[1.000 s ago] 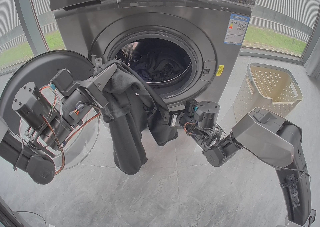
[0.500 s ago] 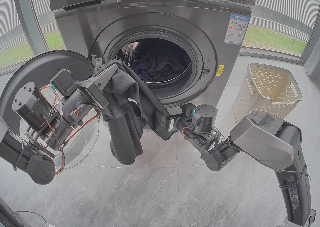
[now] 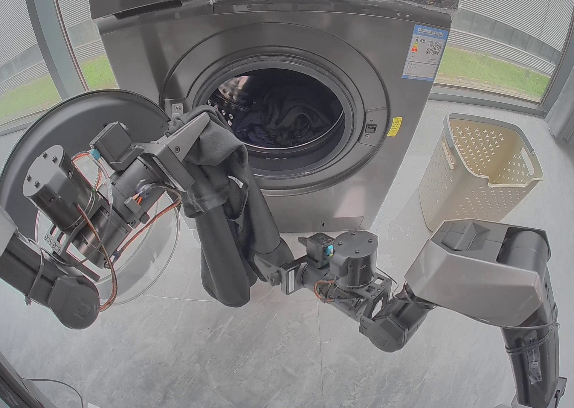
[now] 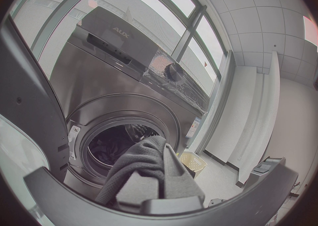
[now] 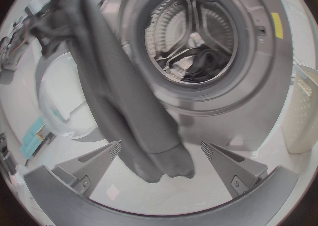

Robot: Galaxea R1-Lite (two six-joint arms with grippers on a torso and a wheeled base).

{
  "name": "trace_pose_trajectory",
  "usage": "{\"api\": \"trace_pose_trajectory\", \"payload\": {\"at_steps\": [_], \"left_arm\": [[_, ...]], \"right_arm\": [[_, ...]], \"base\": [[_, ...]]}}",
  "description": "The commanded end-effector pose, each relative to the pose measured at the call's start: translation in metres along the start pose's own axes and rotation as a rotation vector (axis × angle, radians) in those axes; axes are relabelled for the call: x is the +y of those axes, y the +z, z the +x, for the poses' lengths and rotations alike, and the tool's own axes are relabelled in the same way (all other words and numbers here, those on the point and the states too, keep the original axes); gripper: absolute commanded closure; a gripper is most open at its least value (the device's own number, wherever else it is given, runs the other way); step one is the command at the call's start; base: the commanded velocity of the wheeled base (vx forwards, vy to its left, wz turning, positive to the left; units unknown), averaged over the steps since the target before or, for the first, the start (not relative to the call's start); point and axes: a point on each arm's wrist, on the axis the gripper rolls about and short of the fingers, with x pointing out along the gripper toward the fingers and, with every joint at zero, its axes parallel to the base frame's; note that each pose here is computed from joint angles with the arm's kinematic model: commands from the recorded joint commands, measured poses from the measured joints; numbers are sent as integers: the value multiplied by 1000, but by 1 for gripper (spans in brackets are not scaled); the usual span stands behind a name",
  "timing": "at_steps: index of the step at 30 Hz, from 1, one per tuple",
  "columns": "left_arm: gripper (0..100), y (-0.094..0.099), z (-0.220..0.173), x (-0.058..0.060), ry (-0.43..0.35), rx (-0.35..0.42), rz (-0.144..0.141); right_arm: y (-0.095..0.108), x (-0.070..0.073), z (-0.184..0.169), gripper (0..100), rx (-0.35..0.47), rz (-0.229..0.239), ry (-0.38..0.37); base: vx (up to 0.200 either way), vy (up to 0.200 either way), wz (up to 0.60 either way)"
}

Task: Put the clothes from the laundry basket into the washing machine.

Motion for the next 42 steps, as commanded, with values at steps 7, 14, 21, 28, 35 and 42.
{"api": "trace_pose_trajectory", "payload": {"at_steps": [7, 14, 21, 28, 35, 42], "left_arm": [[100, 0, 1, 0, 0, -4, 1], [100, 1, 0, 0, -1, -6, 1], [100, 2, 0, 0, -2, -10, 2], [100, 3, 0, 0, -1, -12, 3], [100, 3, 0, 1, 1, -13, 4], [100, 4, 0, 0, 1, -14, 4]], "right_arm": [[3, 59, -9, 0, 3, -5, 214], [9, 67, 16, 0, -47, 37, 249], [6, 38, 55, 0, -88, 59, 186], [9, 6, 75, 0, -157, 63, 126], [12, -7, 76, 0, -170, 59, 109], [20, -17, 79, 0, -201, 54, 87]], "base": [[0, 0, 0], [0, 0, 0], [0, 0, 0], [0, 0, 0], [0, 0, 0], [0, 0, 0]]}}
